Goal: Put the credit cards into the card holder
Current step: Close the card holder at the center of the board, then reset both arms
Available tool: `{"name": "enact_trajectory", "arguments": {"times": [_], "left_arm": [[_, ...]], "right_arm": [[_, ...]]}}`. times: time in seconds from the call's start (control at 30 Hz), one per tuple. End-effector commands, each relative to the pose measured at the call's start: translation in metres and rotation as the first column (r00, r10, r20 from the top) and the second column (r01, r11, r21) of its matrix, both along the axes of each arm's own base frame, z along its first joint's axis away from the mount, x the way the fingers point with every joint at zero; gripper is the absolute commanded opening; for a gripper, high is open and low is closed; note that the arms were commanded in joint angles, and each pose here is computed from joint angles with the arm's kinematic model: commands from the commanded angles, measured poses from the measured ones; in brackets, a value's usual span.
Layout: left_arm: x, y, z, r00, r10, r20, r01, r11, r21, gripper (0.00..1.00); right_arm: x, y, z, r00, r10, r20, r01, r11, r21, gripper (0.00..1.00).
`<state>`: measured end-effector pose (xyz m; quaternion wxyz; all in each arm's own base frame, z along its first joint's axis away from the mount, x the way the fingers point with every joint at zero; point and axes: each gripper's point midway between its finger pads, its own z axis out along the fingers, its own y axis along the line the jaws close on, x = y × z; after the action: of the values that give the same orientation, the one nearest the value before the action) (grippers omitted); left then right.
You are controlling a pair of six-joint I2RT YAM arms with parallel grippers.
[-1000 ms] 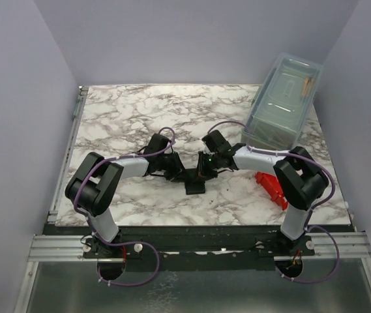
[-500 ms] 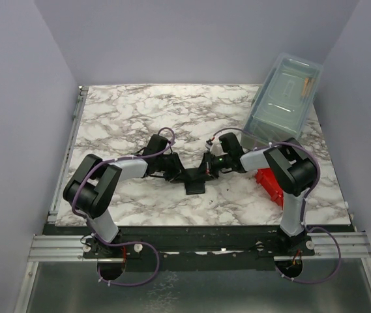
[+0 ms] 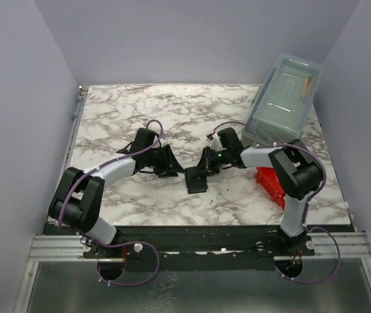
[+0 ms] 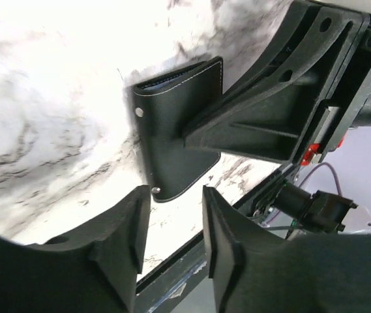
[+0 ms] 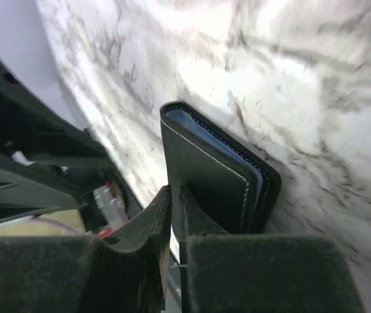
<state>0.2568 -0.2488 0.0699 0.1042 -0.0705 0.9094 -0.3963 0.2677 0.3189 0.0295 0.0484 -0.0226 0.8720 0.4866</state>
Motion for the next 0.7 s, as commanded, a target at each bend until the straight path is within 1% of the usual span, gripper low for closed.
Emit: {"name": "enact_trajectory", "arguments": {"times": [0.0,0.07,0.13,0.17,0.27,0.33,0.43,0.5,0.53,0.67], "left_arm": [[0.019,0.019,0.030,0.994,0.016,0.107,-0.017,1.000,0.012,0.48],[0.017,0.017,0.030,0.996,-0.003,0.089,0.004,1.000,-0.008,0.54],[0.013,0.010,0.025,0.998,-0.028,0.048,0.030,0.999,-0.037,0.60],[0.011,0.006,0.022,0.999,-0.042,0.029,0.044,0.998,-0.050,0.61],[0.002,-0.005,0.011,0.997,-0.077,-0.017,0.076,0.995,-0.062,0.67],[-0.004,-0.011,0.001,0.994,-0.098,-0.040,0.096,0.994,-0.057,0.71],[-0.007,-0.016,-0.018,0.993,-0.084,-0.086,0.079,0.995,-0.066,0.74],[-0.005,-0.019,-0.028,0.992,-0.060,-0.108,0.051,0.995,-0.086,0.72],[0.000,-0.022,-0.033,0.994,-0.045,-0.102,0.036,0.995,-0.089,0.69],[0.017,-0.020,-0.051,0.994,0.032,-0.106,-0.036,0.999,-0.027,0.47]], "right_arm": [[0.032,-0.039,0.000,0.991,-0.063,0.122,0.098,0.948,-0.303,0.18],[0.039,-0.036,0.029,0.983,-0.051,0.176,0.102,0.951,-0.293,0.26],[0.041,-0.035,0.052,0.975,-0.045,0.216,0.107,0.953,-0.284,0.37],[0.041,-0.037,0.062,0.971,-0.048,0.236,0.116,0.951,-0.286,0.43],[0.033,-0.049,0.077,0.958,-0.071,0.277,0.158,0.939,-0.305,0.59],[0.025,-0.059,0.088,0.947,-0.090,0.310,0.189,0.933,-0.306,0.65],[0.010,-0.070,0.100,0.936,-0.105,0.336,0.211,0.932,-0.295,0.68],[0.001,-0.078,0.106,0.928,-0.119,0.352,0.230,0.928,-0.293,0.68],[-0.002,-0.082,0.109,0.923,-0.126,0.363,0.242,0.924,-0.295,0.68],[-0.016,-0.099,0.117,0.909,-0.156,0.387,0.286,0.908,-0.306,0.68]]}}
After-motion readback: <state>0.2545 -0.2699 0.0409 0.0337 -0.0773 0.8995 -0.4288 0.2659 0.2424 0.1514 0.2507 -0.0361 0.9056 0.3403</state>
